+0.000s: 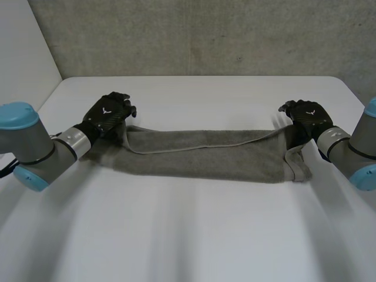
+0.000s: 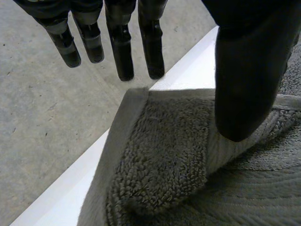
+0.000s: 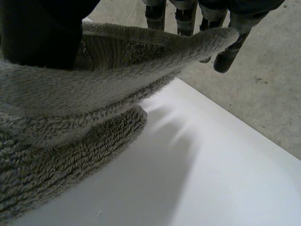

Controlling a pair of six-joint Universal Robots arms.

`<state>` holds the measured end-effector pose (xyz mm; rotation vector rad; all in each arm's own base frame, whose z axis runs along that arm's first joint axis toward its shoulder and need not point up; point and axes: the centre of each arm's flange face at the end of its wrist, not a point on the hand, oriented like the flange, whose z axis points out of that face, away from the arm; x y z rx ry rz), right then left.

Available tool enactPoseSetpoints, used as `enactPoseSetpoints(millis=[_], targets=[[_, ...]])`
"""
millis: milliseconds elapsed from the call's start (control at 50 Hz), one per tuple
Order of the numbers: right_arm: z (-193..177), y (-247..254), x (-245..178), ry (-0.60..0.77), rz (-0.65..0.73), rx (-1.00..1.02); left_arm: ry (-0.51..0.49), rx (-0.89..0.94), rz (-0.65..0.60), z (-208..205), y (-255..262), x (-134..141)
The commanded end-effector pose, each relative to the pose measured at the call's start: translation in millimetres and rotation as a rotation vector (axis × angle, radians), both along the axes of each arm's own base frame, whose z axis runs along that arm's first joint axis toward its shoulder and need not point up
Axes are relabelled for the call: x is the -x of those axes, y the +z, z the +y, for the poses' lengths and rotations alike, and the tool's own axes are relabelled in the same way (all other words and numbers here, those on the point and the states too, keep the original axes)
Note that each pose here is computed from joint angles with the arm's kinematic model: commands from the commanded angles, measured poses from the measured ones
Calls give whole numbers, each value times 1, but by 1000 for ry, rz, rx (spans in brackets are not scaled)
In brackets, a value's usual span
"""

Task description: Fold the towel.

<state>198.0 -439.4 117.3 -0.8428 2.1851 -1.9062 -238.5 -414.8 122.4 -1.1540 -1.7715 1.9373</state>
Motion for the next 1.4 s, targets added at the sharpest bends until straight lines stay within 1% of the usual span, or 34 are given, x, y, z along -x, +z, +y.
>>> enactPoseSetpoints(millis=[20, 140, 180, 200, 240, 260, 300, 320, 340, 420, 580, 620, 640, 680, 700, 740, 820, 920, 1020, 1060, 1080, 1100, 1120, 1160, 1240, 1320, 1400], targets=[[1, -2, 1, 3, 38, 10, 2, 27, -5, -9, -3, 4], [0, -1, 2, 3, 42, 14, 12, 52, -4, -17, -2, 5], [0, -1, 2, 3, 42, 14, 61, 76, -3, -27, -4, 2], [0, -1, 2, 3, 42, 14, 62, 77, -3, -27, -4, 2], [1, -2, 1, 4, 42, 9, 135, 121, 2, -40, -3, -2], [1, -2, 1, 4, 42, 9, 136, 122, 2, -40, -3, -2], [3, -3, 1, 8, 44, -2, 206, 179, 14, -52, 0, -6], [3, -3, 1, 8, 44, -2, 207, 180, 14, -52, 0, -6], [4, -2, 0, 10, 45, -7, 234, 193, 17, -56, -2, -8], [4, -2, -1, 11, 45, -8, 256, 198, 19, -59, -5, -8], [5, -1, -2, 11, 46, -5, 231, 163, 15, -49, -13, -2], [5, -1, -2, 11, 46, -5, 187, 157, 14, -40, -5, 1], [5, -1, -2, 11, 46, -5, 187, 157, 14, -40, -5, 1], [5, -1, -2, 11, 46, -4, 127, 141, 14, -29, 2, 3], [5, -1, -2, 11, 46, -4, 127, 141, 14, -29, 2, 3], [5, -1, -2, 13, 45, -5, 73, 132, 13, -19, 10, 3], [5, -1, -2, 13, 45, -5, 33, 130, 13, -11, 19, 4], [5, -3, -2, 11, 46, -11, 28, 118, 10, -5, 26, 0], [6, -5, -1, 10, 46, -16, 46, 91, 1, -4, 28, -13], [7, -6, -1, 10, 46, -22, 10, 60, -1, 3, 27, -11], [7, -6, -1, 10, 46, -22, 9, 60, -1, 3, 27, -11], [7, -7, 0, 10, 48, -23, -16, 40, -1, 7, 24, -10], [7, -7, 0, 9, 48, -24, -17, 40, -1, 7, 24, -10], [7, -7, 1, 8, 49, -25, -67, 8, 0, 14, 20, -7], [7, -7, 2, 8, 56, -22, -81, -11, -2, 16, 14, -6], [7, -8, 2, 11, 68, -18, -82, -22, -27, 14, -4, -6], [7, -8, 1, 13, 69, -17, -83, 2, -58, 11, -13, -6]])
